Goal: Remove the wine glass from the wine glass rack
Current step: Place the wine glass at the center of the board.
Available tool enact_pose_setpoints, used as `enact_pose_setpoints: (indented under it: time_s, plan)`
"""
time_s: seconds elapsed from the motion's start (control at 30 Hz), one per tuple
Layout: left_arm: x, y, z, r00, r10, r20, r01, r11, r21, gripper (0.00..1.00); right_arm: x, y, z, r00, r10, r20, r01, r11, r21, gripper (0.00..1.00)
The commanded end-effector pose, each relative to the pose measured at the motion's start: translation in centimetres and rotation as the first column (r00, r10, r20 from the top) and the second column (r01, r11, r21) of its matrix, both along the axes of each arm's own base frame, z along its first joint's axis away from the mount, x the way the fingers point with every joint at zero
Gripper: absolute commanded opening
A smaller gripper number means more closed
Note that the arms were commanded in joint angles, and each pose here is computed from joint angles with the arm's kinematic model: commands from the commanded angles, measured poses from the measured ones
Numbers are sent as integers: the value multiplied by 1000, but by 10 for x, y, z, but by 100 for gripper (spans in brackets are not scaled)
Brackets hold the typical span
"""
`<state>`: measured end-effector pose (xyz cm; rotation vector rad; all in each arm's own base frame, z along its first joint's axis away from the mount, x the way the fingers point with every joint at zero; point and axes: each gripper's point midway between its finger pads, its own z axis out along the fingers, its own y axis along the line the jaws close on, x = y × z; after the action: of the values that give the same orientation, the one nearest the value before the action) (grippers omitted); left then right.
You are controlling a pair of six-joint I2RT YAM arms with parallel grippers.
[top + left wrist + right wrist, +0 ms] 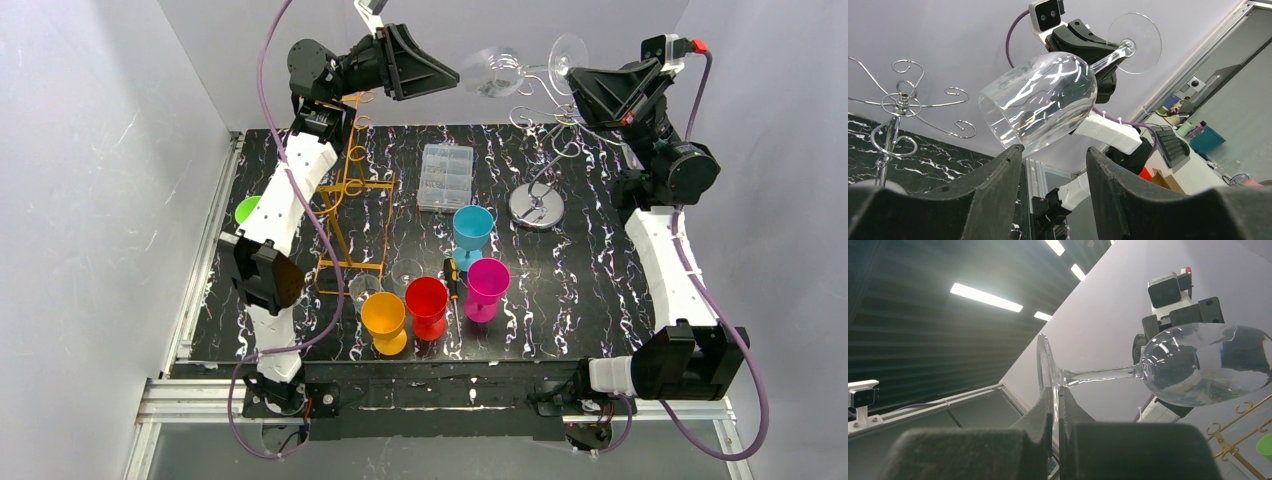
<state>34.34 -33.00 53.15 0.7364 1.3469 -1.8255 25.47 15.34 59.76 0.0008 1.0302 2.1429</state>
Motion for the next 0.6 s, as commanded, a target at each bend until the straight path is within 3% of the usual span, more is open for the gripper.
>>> enact_pose_setpoints:
  time_s: [0.0, 0.57]
  plan:
    - [-21, -2, 21, 996, -29, 81, 32, 999, -32, 48, -50, -12, 44, 966, 250, -67, -239, 960, 143, 1]
    - [-3, 10, 18, 997, 37, 61, -34, 999, -41, 47, -49, -9, 42, 967, 241, -82, -231, 965, 122, 1]
